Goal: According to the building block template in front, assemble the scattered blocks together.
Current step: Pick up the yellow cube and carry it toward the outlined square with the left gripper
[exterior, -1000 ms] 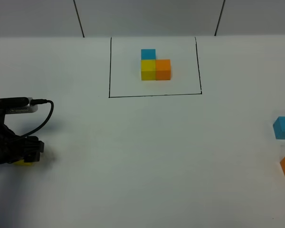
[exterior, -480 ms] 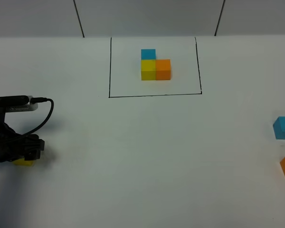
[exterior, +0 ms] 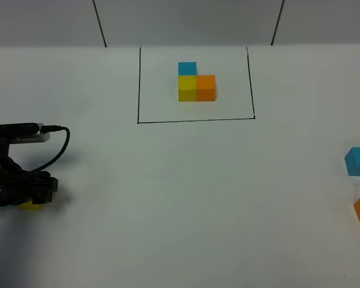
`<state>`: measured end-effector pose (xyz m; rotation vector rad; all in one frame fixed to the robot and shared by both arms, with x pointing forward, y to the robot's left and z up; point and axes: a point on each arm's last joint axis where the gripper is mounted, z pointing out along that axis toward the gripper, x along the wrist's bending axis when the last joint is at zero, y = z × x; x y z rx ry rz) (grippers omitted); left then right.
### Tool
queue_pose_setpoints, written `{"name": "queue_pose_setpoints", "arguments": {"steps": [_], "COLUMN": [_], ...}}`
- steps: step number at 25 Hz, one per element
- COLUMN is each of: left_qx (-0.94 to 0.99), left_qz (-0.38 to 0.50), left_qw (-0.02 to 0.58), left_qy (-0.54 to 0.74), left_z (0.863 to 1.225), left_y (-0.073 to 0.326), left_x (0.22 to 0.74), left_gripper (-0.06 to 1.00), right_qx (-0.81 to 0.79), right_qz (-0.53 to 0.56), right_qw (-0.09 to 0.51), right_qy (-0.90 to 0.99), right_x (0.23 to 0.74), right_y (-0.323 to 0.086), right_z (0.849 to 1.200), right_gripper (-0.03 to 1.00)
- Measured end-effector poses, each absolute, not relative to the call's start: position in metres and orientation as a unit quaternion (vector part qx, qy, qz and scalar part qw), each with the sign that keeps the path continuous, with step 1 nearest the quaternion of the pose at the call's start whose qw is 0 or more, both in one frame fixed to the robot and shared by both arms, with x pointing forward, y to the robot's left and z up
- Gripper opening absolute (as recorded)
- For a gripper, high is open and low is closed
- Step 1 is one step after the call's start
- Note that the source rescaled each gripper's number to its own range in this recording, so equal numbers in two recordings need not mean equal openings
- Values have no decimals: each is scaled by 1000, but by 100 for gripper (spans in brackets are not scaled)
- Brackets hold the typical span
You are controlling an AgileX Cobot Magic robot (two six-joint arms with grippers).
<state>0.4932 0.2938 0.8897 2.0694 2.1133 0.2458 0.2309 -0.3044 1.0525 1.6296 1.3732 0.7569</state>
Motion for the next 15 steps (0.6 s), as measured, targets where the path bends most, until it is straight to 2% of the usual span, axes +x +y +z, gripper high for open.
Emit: {"name": "queue_pose_setpoints", "arguments": {"steps": [7,12,15], "left_qx": [695,695,695], "left_qz": [86,86,85], "left_qw": [90,90,90], "left_qy": [708,708,708], "left_z": [885,885,885], "left_y": [294,294,294], "left_x": [495,496,495], "left_gripper": [74,50,50], "right_qx": [652,652,652], "right_qz": [303,303,303], "right_qw": [426,426,426], "right_qy": [549,549,549], "right_x": [231,231,231], "right_y": [-304,-304,-304], "right_z": [1052,1052,1052], "right_gripper": [0,0,0]}}
